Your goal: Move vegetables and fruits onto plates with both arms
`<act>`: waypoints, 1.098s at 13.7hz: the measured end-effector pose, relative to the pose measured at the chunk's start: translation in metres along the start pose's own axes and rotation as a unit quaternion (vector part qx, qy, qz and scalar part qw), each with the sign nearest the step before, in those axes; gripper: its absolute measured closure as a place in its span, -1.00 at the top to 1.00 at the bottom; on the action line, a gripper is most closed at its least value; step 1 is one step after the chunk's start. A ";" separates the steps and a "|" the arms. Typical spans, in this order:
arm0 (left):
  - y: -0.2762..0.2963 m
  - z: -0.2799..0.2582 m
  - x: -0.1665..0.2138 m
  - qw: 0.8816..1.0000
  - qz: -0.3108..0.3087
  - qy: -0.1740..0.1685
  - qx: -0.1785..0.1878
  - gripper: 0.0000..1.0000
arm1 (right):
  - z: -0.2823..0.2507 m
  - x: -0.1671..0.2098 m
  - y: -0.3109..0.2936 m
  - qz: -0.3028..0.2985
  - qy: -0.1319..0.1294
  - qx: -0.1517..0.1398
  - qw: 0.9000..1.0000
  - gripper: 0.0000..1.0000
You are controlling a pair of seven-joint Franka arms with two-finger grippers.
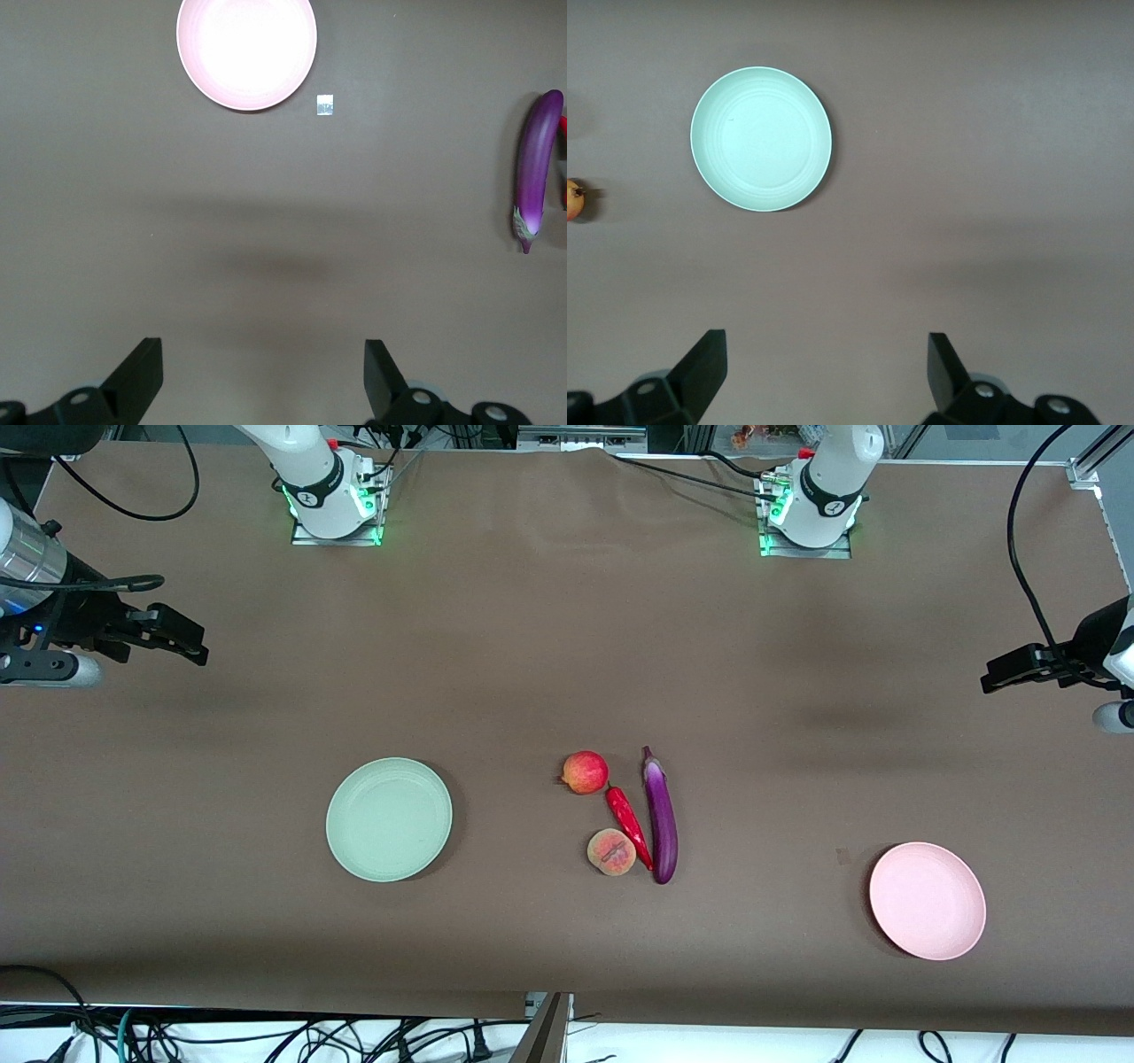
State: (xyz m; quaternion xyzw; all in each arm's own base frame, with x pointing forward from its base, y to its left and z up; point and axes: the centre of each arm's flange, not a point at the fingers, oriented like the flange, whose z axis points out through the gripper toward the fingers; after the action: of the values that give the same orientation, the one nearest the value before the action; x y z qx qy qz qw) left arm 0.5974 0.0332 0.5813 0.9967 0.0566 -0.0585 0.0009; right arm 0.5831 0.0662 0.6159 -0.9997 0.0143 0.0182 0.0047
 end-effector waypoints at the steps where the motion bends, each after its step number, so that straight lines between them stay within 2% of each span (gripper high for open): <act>1: 0.000 0.000 0.000 1.000 0.000 0.000 0.000 1.00 | 0.000 0.000 0.000 0.000 0.000 0.000 1.000 1.00; 6: -0.003 0.000 0.000 1.000 -0.002 0.001 0.000 1.00 | 0.000 0.001 0.004 0.004 0.001 0.000 1.000 1.00; 9: -0.006 0.002 0.005 1.000 -0.005 0.015 -0.001 1.00 | 0.000 0.001 0.005 0.004 0.002 0.000 1.000 1.00; 15: 0.003 0.059 0.027 1.000 0.001 0.002 -0.001 1.00 | 0.000 0.002 0.009 0.008 0.004 -0.001 1.000 1.00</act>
State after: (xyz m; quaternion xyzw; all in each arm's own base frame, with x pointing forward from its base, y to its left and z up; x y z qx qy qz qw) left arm 0.6171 0.0332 0.5197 0.9969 0.0557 -0.0562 0.0015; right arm 0.5850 0.0573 0.6161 -0.9996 0.0223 0.0145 0.0036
